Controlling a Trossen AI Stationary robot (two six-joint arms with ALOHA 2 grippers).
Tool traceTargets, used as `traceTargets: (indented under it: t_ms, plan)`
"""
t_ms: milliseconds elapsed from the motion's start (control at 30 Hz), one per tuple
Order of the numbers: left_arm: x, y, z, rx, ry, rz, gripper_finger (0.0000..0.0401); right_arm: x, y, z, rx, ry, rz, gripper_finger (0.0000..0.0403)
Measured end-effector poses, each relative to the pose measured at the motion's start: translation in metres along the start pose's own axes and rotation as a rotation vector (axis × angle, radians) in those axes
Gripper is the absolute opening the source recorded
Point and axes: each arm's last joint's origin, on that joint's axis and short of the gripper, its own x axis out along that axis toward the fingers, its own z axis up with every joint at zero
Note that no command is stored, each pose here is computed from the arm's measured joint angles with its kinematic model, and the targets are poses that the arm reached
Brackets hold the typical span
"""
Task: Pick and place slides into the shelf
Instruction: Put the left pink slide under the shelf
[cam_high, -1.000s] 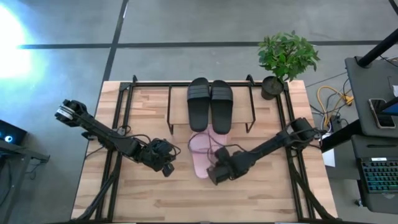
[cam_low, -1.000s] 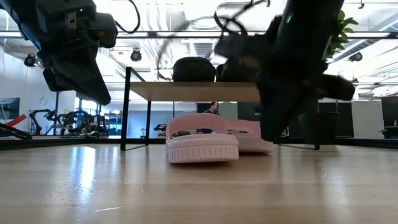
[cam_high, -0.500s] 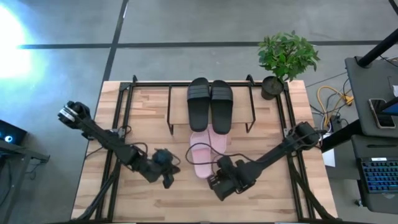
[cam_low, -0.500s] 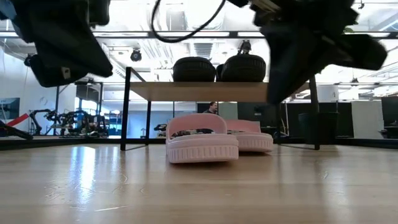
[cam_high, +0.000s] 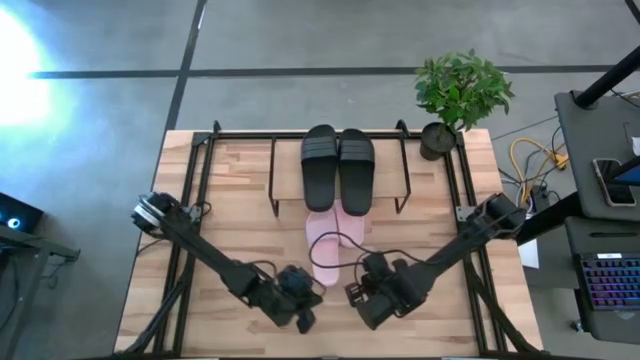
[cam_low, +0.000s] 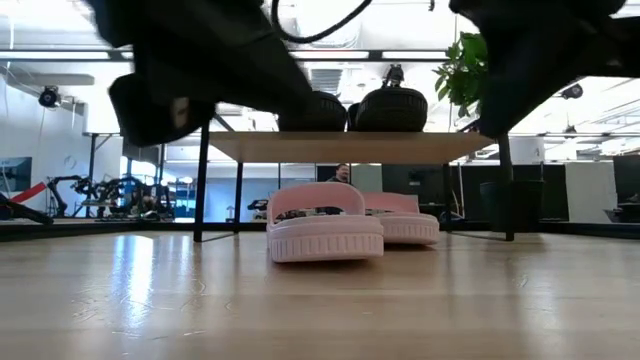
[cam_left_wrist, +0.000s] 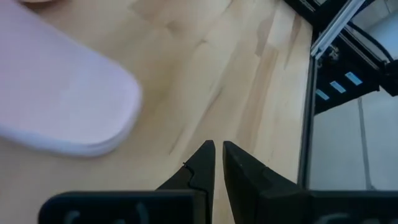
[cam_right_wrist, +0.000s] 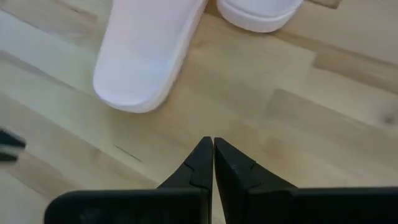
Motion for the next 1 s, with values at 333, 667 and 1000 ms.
traceTargets:
  t_ms: [333,667,1000]
  plan:
    - [0.040,-0.011,-0.013,-0.062,0.031,0.119,0.0017,-0.017,-0.024,-0.002,-0.078,-0.008,0.011,0.0009]
    - [0.048,0.007,-0.003,-0.107,0.001,0.246,0.0017,-0.028,-0.053,0.010,-0.055,-0.078,0.026,0.0009]
    - [0.061,0.034,0.026,-0.066,-0.038,0.353,0.0017,-0.023,-0.062,0.010,-0.054,-0.085,0.000,0.0009]
